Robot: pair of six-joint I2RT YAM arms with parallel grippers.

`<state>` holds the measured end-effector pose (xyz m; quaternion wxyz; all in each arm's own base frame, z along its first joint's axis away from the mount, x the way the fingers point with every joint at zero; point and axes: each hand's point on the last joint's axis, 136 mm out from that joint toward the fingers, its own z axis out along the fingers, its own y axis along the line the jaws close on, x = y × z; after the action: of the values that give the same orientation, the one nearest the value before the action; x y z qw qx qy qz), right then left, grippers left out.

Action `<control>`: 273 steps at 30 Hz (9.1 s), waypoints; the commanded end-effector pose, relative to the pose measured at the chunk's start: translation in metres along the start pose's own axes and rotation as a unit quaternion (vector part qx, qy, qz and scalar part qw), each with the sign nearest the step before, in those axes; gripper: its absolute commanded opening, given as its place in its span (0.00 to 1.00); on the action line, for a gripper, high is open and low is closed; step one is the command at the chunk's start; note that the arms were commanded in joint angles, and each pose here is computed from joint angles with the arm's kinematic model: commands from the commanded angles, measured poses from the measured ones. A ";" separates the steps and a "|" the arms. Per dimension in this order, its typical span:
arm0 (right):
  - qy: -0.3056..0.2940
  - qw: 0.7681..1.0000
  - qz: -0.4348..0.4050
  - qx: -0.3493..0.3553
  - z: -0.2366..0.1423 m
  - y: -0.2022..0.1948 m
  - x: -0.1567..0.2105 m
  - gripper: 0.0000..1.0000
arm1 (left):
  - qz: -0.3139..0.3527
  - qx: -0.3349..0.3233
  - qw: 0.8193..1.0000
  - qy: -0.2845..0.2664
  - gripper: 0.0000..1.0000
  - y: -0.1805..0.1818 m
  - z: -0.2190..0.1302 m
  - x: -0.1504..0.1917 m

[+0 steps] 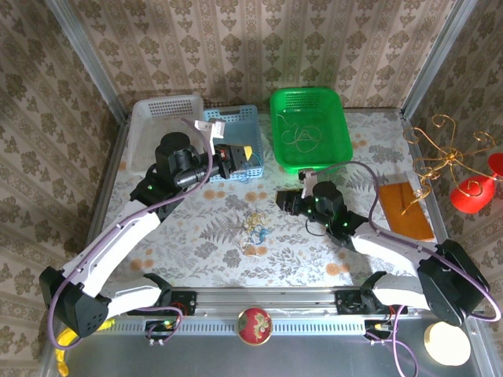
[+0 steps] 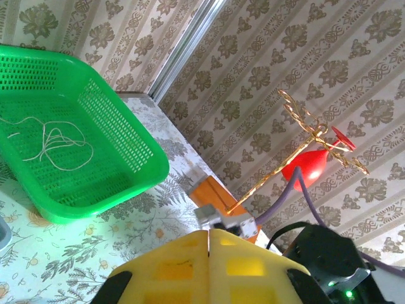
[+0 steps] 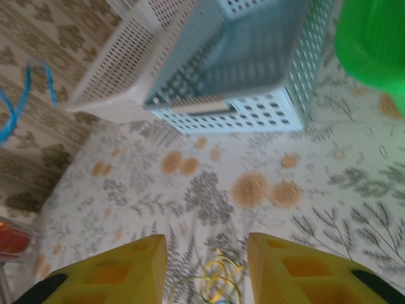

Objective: Untangle the cables

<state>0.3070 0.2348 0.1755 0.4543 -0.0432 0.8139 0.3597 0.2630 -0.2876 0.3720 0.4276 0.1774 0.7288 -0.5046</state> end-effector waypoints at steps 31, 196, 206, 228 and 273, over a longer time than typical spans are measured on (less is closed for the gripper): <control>0.033 0.987 -0.001 -0.155 0.014 0.052 -0.003 0.56 | 0.000 0.050 0.997 -0.062 0.00 -0.028 -0.014 -0.031; 0.011 1.000 -0.016 0.022 -0.047 0.014 -0.024 0.68 | -0.009 -0.080 0.995 -0.051 0.87 0.165 0.043 -0.116; 0.140 0.990 -0.034 0.009 -0.028 0.027 0.051 0.63 | -0.057 -0.094 0.994 -0.029 0.93 0.142 -0.010 -0.030; 0.321 0.919 -0.222 -0.057 -0.009 0.052 0.203 0.57 | -0.106 -0.139 0.984 -0.035 1.00 0.132 -0.069 0.043; 0.142 0.975 -0.126 -0.115 -0.035 0.103 0.000 0.00 | -0.060 -0.067 0.996 -0.002 1.00 0.113 -0.059 0.072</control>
<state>0.2447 0.2890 0.2220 0.3744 -0.2586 0.8185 0.3506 0.2807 -0.1884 0.2500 0.3968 0.0558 0.7875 -0.4682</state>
